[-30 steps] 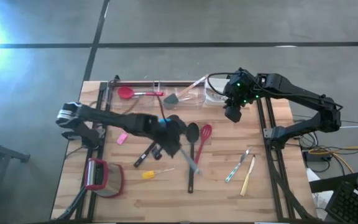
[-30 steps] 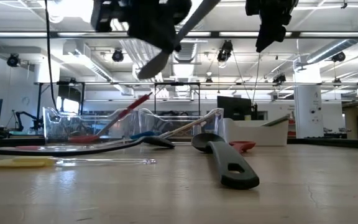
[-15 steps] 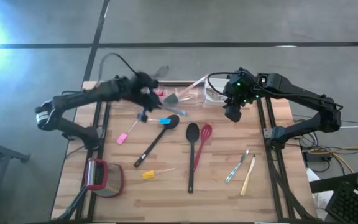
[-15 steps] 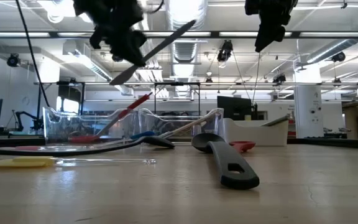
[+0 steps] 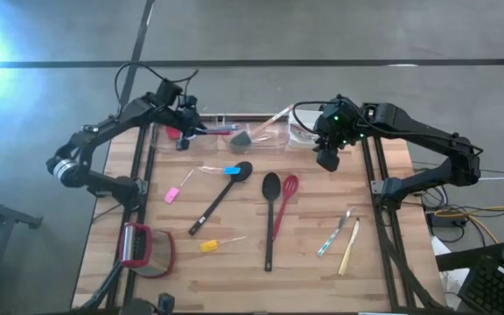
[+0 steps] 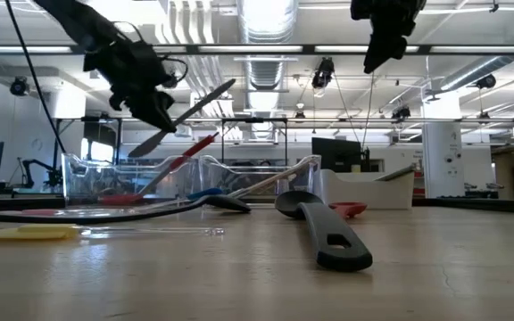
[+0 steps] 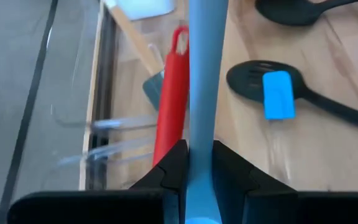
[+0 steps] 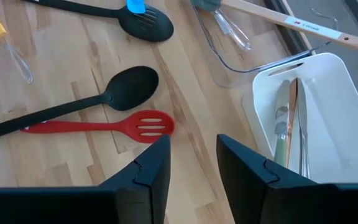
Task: Pick & Place Kitchen Items
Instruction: Put the blue serving spoon into the left transparent bin
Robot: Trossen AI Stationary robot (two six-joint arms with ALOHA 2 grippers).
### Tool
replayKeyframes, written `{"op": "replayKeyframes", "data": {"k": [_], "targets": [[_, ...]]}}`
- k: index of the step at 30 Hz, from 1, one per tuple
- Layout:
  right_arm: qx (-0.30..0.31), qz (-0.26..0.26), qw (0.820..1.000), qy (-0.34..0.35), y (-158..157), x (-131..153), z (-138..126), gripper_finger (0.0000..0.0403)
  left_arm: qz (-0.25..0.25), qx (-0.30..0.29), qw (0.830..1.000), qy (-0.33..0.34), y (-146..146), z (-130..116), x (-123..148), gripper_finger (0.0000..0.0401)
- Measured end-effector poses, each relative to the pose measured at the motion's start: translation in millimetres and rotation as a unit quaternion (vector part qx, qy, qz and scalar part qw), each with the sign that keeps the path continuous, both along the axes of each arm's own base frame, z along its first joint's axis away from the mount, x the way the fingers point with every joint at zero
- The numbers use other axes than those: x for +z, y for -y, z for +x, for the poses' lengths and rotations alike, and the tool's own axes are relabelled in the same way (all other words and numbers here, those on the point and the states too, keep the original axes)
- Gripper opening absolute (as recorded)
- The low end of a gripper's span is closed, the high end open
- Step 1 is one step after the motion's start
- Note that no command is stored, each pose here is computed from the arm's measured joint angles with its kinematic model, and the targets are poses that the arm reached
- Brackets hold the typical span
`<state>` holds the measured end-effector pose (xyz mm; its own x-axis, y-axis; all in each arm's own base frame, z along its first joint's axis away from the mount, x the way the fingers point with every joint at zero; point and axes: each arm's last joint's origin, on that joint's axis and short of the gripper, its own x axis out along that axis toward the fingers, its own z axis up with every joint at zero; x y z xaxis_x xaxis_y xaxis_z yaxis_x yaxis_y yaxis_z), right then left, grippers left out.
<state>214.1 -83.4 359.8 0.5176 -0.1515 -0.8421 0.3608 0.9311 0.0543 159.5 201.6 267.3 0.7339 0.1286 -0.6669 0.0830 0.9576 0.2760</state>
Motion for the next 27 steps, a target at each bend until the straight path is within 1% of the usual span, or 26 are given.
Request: {"op": "replayKeyframes", "data": {"k": [4,8,11,16,19,27], "targets": [[0.0,-0.001,1.0,0.002,0.1,0.2,0.4,0.0129,0.005,0.012,1.0,0.016,-9.6,-5.9,-9.6,0.0052],[0.0,-0.002,1.0,0.004,0.3,0.5,0.7,0.0128,-0.005,0.024,1.0,0.01,-19.6,-7.6,-19.8,0.0052],[0.0,-0.003,1.0,0.009,0.6,1.0,1.4,0.0123,-0.014,0.044,0.999,-0.01,-29.7,-7.8,-28.3,0.0052],[-0.002,-0.002,1.0,0.009,0.6,1.0,1.4,0.0116,-0.029,0.077,0.995,-0.063,-45.9,-7.7,-44.9,0.0052],[-0.002,-0.002,1.0,0.008,0.5,0.9,1.3,0.0114,-0.033,0.076,0.993,-0.088,-50.5,-7.9,-54.1,0.0052],[-0.001,-0.003,1.0,0.008,0.6,0.9,1.2,0.0121,-0.033,0.078,0.993,-0.087,-54.1,-6.9,-56.6,0.0052]]}}
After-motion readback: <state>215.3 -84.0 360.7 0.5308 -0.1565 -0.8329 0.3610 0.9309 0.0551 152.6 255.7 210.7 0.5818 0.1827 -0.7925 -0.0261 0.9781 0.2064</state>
